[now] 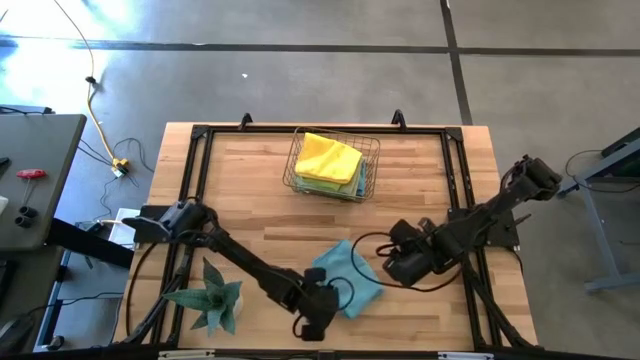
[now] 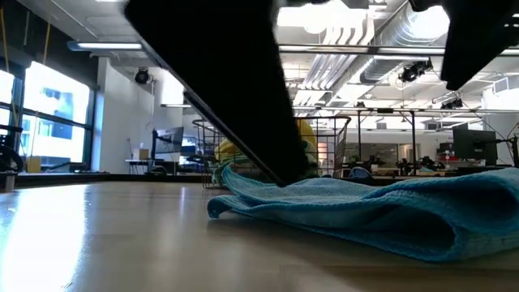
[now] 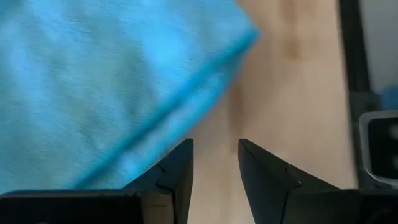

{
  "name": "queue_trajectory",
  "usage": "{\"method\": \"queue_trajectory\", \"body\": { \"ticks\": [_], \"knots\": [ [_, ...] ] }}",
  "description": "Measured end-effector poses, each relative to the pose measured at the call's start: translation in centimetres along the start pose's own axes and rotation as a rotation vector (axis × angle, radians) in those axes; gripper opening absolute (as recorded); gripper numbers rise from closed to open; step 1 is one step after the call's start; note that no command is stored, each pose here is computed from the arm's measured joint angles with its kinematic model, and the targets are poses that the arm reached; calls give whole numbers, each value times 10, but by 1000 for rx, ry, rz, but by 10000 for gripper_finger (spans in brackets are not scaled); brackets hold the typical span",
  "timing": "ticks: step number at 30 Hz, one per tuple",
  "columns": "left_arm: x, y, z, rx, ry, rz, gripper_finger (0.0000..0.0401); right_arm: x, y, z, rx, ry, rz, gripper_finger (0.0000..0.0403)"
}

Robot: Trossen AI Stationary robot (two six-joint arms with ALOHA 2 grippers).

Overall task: Fold microfiber towels
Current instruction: Stack the blue towel on top of the stacked towels into the wire basket

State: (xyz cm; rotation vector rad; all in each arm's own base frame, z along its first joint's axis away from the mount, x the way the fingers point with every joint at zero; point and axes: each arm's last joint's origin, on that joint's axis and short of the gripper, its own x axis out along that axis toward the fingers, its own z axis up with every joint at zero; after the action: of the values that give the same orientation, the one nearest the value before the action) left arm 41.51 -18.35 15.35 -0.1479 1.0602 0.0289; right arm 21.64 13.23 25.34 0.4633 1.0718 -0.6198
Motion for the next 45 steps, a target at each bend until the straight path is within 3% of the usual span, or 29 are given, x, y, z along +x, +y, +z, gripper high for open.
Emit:
{"method": "queue_trajectory", "body": {
  "ticks": [6,12,16,20,24,29,33,39,45],
  "knots": [
    [3,13,6,28,-5,19,117,17,11,0,8,-6,-26,167],
    [4,21,10,51,12,-5,117,52,-14,-14,28,209,-63,167],
    [2,13,2,25,42,24,117,67,-31,-28,75,307,35,167],
    [-7,4,-8,18,51,99,117,68,-31,-30,183,204,273,167],
    [-21,3,-8,88,39,158,117,59,-30,-23,242,36,439,167],
    [-21,13,-7,144,68,179,117,50,-29,-15,286,-36,521,167],
    [-25,27,-28,136,134,209,109,49,-28,-14,298,-52,534,167],
    [-69,45,-43,48,-43,108,84,50,-28,-14,327,-37,527,167],
    [-80,68,-39,-233,-376,44,69,52,-33,-13,316,-114,455,167]
  ]
}}
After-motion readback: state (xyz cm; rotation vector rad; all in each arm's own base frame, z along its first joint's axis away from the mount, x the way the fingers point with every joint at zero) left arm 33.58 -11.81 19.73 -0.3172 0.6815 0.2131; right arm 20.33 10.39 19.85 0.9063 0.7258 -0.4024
